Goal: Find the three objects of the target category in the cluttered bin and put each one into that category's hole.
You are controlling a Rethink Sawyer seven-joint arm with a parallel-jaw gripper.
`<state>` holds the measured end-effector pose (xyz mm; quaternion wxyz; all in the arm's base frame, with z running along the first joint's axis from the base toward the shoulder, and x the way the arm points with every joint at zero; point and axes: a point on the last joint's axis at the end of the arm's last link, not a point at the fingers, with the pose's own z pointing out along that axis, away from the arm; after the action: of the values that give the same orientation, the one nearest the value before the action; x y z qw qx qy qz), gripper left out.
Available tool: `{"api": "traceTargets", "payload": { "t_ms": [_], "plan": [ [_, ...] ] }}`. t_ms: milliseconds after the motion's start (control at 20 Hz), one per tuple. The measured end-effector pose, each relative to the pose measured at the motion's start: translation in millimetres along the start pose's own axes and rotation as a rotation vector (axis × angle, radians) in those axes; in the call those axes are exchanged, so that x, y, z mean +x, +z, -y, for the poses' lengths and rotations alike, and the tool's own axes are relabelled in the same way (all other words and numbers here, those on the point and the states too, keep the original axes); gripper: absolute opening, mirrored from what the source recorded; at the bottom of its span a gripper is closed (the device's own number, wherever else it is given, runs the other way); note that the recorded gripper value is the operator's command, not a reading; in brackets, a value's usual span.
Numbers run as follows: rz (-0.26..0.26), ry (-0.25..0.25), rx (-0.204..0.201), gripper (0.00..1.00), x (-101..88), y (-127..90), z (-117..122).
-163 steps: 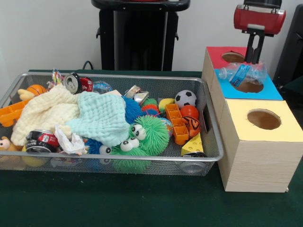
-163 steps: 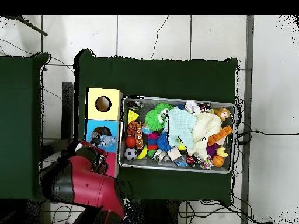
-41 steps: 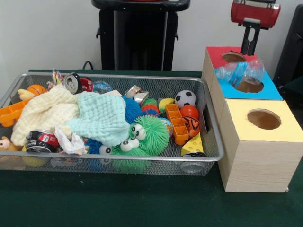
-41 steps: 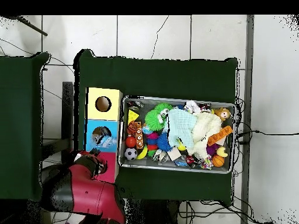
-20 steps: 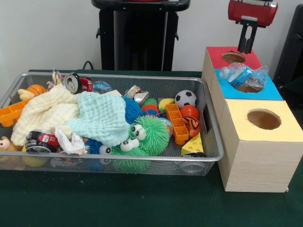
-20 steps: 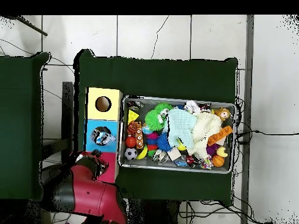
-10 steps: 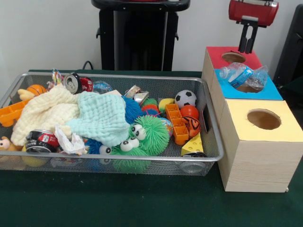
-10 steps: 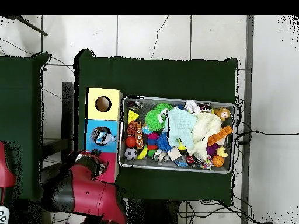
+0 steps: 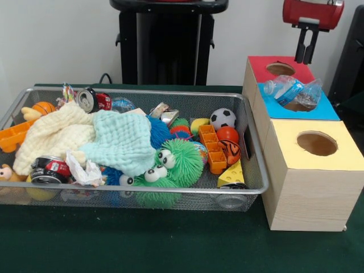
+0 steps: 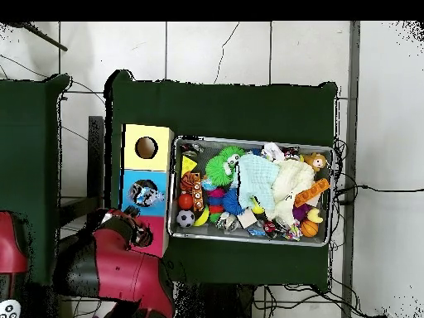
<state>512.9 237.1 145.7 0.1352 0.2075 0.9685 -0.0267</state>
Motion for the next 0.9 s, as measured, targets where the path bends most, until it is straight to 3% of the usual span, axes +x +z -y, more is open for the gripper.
{"api": "traceTargets", "payload": {
  "t_ms": [550, 900],
  "plan": [
    [0.0, 0.007, -0.007, 0.0, -25.5, -2, -10],
    [0.001, 0.027, 0.0, 0.0, -35.6, 2, -1]
  ]
}}
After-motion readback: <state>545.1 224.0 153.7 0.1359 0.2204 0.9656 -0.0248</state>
